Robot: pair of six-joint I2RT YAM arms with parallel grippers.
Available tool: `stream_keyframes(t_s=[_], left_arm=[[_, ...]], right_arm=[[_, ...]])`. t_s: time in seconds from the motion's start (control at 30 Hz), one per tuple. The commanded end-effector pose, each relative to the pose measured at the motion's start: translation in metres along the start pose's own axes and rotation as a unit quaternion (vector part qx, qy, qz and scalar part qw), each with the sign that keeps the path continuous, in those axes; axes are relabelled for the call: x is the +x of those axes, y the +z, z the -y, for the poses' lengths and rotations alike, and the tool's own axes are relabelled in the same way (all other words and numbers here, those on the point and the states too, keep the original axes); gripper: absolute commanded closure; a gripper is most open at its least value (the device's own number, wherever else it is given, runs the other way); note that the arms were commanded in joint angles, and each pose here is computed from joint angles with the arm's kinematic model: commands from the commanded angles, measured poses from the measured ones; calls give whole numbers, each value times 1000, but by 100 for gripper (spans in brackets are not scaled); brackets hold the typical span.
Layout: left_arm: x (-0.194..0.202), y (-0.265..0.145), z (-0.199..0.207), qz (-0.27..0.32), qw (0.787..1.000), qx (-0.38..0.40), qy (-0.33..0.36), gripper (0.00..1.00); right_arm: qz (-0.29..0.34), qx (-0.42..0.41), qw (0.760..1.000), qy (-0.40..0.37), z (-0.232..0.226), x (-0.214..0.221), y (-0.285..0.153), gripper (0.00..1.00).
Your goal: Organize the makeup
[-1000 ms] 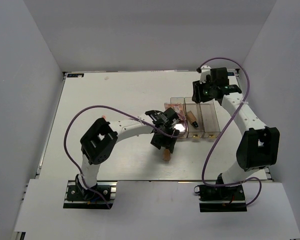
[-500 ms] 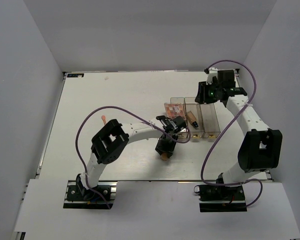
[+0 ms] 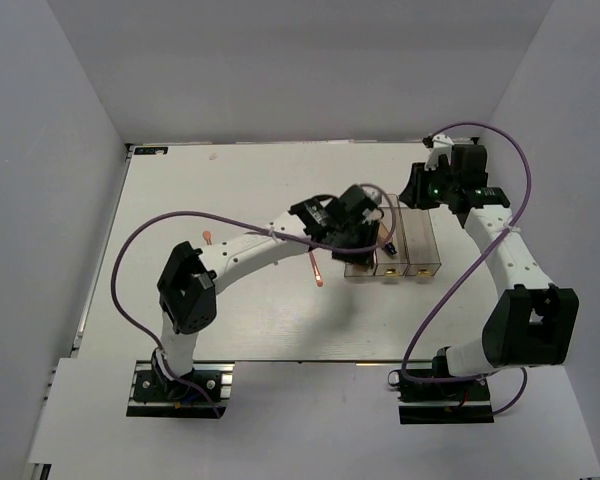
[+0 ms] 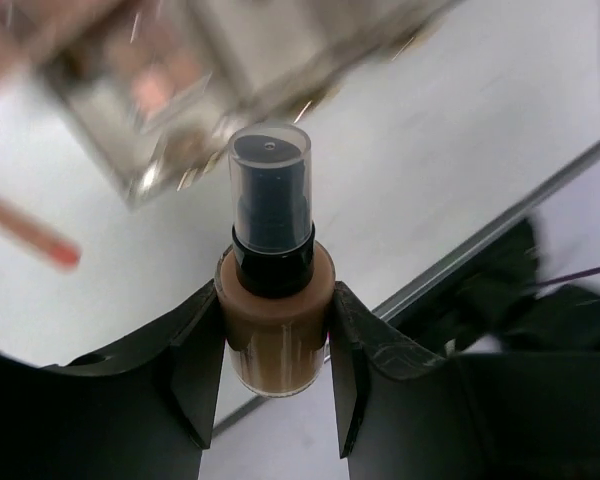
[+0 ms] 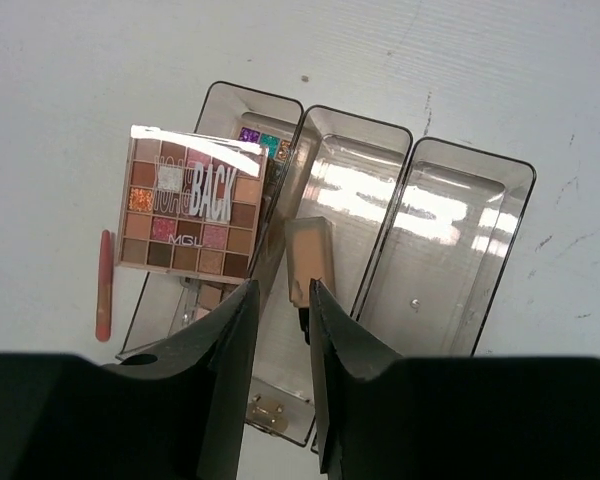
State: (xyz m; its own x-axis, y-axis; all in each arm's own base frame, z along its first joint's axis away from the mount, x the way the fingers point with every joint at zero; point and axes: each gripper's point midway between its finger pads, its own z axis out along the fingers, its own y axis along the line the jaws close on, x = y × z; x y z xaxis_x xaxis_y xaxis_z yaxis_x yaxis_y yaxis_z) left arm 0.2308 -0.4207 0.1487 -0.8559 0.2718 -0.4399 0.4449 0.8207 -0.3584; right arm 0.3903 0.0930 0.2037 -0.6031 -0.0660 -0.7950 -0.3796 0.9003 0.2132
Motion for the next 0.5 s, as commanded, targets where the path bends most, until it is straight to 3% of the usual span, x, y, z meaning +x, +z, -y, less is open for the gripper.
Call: stream_keyframes(t_s=[0.0, 0.17, 0.3, 0.47], left_arm=[[-64, -9, 24, 78, 995, 56, -9, 75], [-113, 9, 35, 131, 987, 90, -35, 75], [-140, 20, 41, 168, 977, 120, -49, 74], [-143, 44, 45, 162, 974, 148, -56, 74]], right_arm=[[28, 0, 1000, 0, 0, -10, -8, 68], [42, 34, 998, 16, 12, -13, -17, 79], [55, 45, 997, 20, 16, -14, -25, 80], [57, 48, 997, 31, 20, -9, -27, 80]])
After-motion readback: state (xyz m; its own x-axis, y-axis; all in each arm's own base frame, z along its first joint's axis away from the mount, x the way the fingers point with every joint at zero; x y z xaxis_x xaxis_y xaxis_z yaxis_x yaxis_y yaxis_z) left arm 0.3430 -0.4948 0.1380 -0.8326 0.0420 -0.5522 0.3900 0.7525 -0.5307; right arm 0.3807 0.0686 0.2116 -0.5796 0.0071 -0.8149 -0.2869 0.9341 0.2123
